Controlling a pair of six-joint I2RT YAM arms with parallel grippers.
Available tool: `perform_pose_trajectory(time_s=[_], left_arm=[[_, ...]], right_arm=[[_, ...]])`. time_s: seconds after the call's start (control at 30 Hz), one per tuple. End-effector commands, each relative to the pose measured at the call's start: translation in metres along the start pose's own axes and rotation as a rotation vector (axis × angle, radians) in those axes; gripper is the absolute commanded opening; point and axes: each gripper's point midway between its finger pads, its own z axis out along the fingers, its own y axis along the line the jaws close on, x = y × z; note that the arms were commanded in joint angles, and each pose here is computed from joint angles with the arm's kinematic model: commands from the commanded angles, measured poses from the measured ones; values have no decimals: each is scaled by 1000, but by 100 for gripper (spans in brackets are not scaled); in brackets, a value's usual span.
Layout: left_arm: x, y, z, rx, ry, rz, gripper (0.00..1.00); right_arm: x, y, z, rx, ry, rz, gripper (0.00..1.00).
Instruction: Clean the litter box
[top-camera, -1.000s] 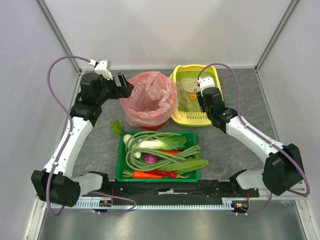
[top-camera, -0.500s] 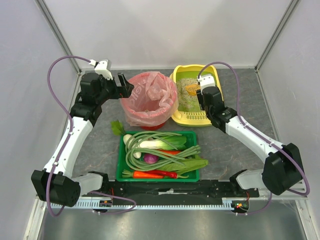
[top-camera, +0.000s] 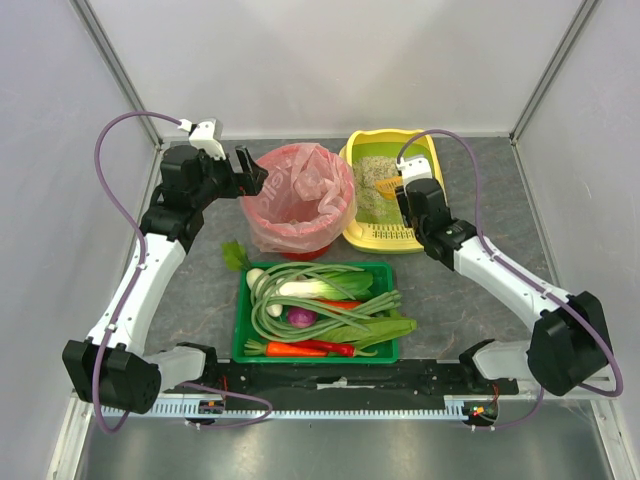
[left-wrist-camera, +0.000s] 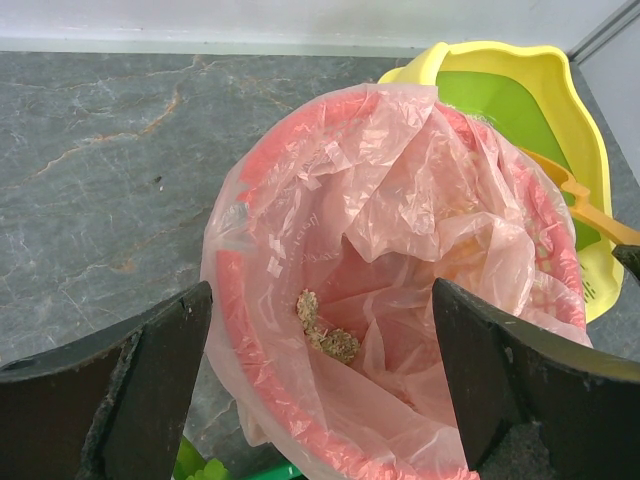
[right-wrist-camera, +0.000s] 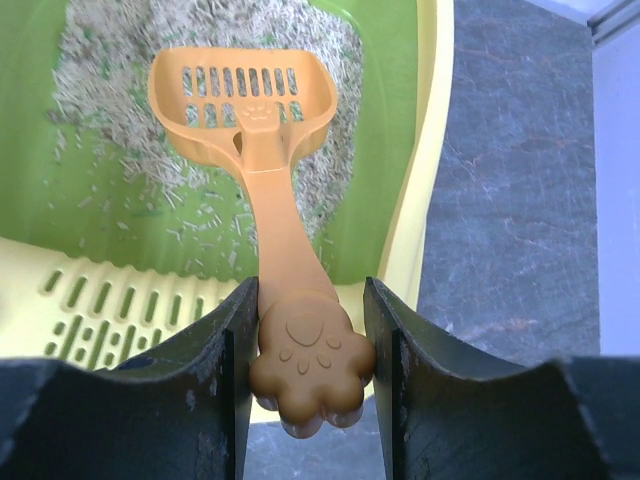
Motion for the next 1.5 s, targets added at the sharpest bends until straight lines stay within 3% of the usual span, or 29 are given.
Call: perform_pose_trajectory(time_s=[0.0, 0.33, 0.63, 1.03, 1.47], left_arm=[[-12, -2, 0, 11, -39, -8, 97], [-7, 0, -2, 0, -30, -2, 97], [-12, 4, -5, -24, -40, 17, 97], [-20, 3, -4, -26, -48, 20, 97], [-24, 0, -10, -20, -50, 19, 97]], right_arm=[[-6, -12, -8, 43, 56, -23, 0], [30, 12, 18, -7, 186, -80, 0], [49, 10, 49, 99, 255, -69, 0], [51, 1, 74, 178, 174, 1, 0], [25, -9, 110, 164, -28, 15, 0]])
